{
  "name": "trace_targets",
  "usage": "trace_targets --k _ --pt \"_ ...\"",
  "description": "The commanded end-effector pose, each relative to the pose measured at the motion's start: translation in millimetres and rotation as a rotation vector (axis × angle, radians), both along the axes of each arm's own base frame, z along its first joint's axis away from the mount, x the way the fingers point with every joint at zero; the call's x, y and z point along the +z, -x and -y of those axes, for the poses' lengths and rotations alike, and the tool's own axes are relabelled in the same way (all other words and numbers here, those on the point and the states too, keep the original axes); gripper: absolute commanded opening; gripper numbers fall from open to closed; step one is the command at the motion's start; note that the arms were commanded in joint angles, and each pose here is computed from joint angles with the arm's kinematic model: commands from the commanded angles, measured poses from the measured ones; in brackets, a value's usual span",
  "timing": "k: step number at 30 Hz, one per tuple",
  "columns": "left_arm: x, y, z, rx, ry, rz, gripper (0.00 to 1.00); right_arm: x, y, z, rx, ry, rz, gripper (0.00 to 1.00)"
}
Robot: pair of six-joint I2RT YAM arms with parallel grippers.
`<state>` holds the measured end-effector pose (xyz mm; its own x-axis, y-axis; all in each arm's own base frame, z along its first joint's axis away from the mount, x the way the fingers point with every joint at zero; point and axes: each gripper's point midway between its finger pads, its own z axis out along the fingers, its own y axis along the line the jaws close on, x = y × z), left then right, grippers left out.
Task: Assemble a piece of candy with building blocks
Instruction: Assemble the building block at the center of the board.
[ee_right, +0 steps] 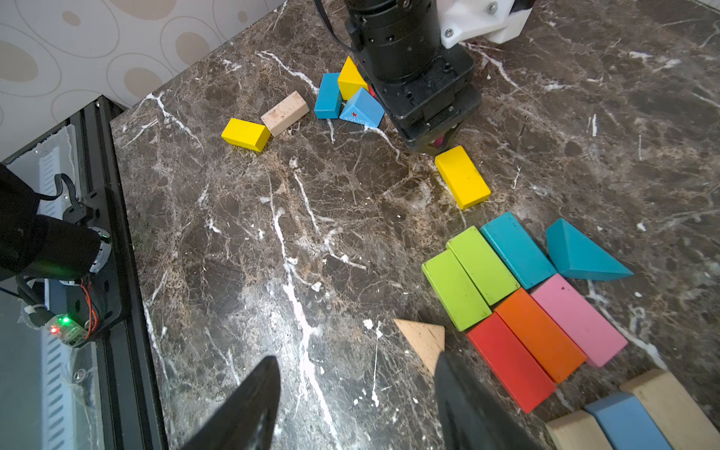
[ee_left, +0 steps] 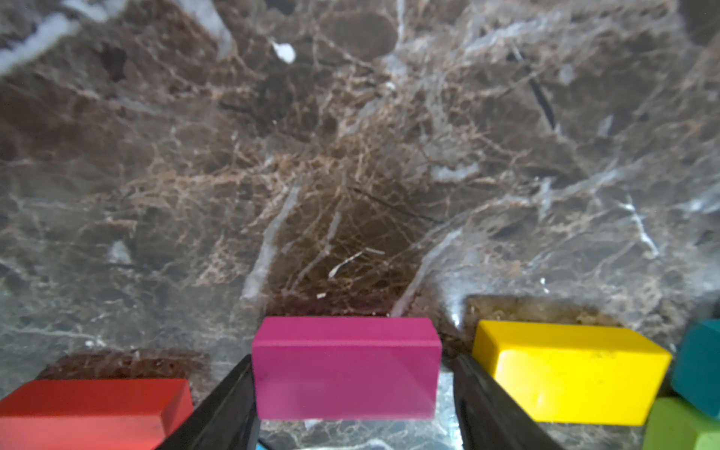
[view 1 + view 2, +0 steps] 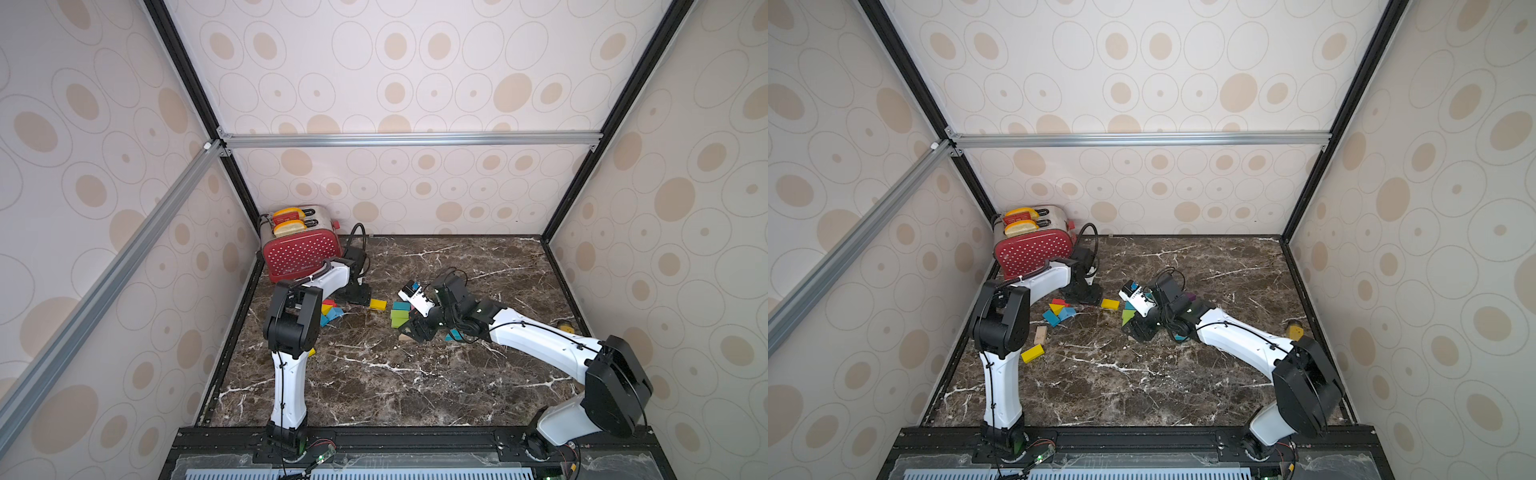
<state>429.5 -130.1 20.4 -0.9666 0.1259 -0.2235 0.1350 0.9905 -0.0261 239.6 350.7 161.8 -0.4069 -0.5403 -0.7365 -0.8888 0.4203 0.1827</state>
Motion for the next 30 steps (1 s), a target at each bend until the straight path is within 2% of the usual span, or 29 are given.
trace_targets --k 1,17,23,30 --pt "10 11 0 -0.027 -0.010 -0.037 0.78 -10 3 0 0.003 0.028 -0.026 0.67" --pt "38 0 -8 -0.026 -0.013 0.014 0.78 -13 5 -1 0.007 0.034 -0.030 0.67" --pt "50 -4 -21 0.017 0.021 0.040 0.67 -15 6 -2 0.009 0.039 -0.036 0.67" --pt "45 -7 -43 0.060 0.006 0.029 0.53 -17 7 -3 0.013 0.042 -0.039 0.67"
